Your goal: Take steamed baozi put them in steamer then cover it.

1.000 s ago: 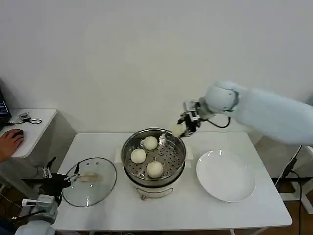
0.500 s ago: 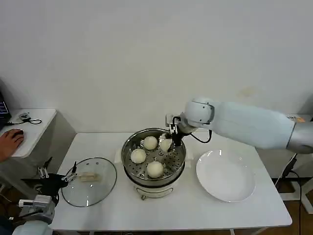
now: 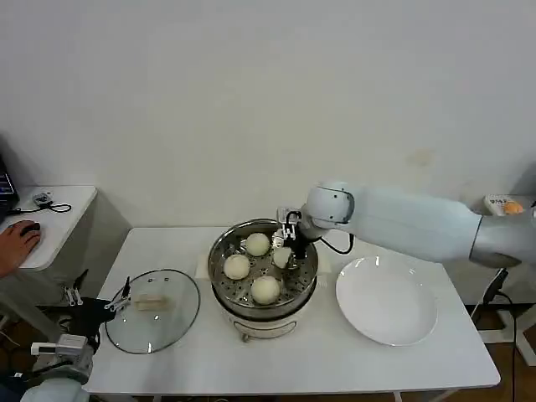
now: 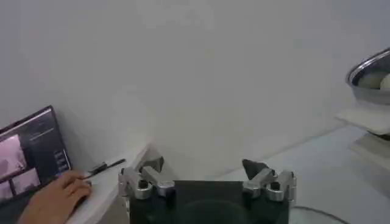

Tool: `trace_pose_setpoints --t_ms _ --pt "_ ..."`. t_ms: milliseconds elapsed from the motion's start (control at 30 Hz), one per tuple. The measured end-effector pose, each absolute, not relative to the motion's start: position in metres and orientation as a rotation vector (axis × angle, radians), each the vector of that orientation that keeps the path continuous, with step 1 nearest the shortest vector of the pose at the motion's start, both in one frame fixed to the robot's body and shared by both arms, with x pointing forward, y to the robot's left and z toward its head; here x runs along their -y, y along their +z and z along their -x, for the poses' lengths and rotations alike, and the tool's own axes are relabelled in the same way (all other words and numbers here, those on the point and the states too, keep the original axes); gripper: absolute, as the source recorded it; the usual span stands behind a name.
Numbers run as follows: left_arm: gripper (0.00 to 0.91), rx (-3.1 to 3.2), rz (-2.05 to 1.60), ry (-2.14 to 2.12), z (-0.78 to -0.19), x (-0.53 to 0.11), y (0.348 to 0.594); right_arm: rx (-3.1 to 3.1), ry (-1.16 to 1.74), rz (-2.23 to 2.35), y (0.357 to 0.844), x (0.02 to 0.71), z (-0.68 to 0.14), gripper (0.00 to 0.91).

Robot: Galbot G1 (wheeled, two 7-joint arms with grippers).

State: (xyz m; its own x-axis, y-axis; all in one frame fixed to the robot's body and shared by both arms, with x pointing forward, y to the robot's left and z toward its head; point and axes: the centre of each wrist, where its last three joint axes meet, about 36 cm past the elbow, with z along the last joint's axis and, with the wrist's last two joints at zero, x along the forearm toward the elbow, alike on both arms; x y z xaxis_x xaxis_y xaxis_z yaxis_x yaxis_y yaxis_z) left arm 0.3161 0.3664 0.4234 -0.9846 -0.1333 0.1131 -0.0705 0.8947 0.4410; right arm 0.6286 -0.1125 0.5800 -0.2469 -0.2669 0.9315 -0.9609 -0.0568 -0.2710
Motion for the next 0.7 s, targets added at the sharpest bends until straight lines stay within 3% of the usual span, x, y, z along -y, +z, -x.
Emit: trace_pose_setpoints --t_ms 67,100,133,700 --pt "0.907 2.92 -0.158 -0.671 -0.316 -0.367 0.423 1.556 1.348 -1.331 0.577 0.113 -0.629 0.605" --pt "0.907 2.92 -0.158 -0.671 -0.316 -0.366 0.423 1.554 1.349 -1.329 0.576 0.113 -0.629 0.786" --pt "0.907 2.92 -0.158 -0.671 -0.316 -0.366 0.423 1.552 1.349 -1.33 0.575 0.113 -0.628 0.907" --pt "0.907 2.92 -0.157 -0.67 -0.316 -0.367 0.422 1.671 1.385 -1.33 0.597 0.126 -0.62 0.907"
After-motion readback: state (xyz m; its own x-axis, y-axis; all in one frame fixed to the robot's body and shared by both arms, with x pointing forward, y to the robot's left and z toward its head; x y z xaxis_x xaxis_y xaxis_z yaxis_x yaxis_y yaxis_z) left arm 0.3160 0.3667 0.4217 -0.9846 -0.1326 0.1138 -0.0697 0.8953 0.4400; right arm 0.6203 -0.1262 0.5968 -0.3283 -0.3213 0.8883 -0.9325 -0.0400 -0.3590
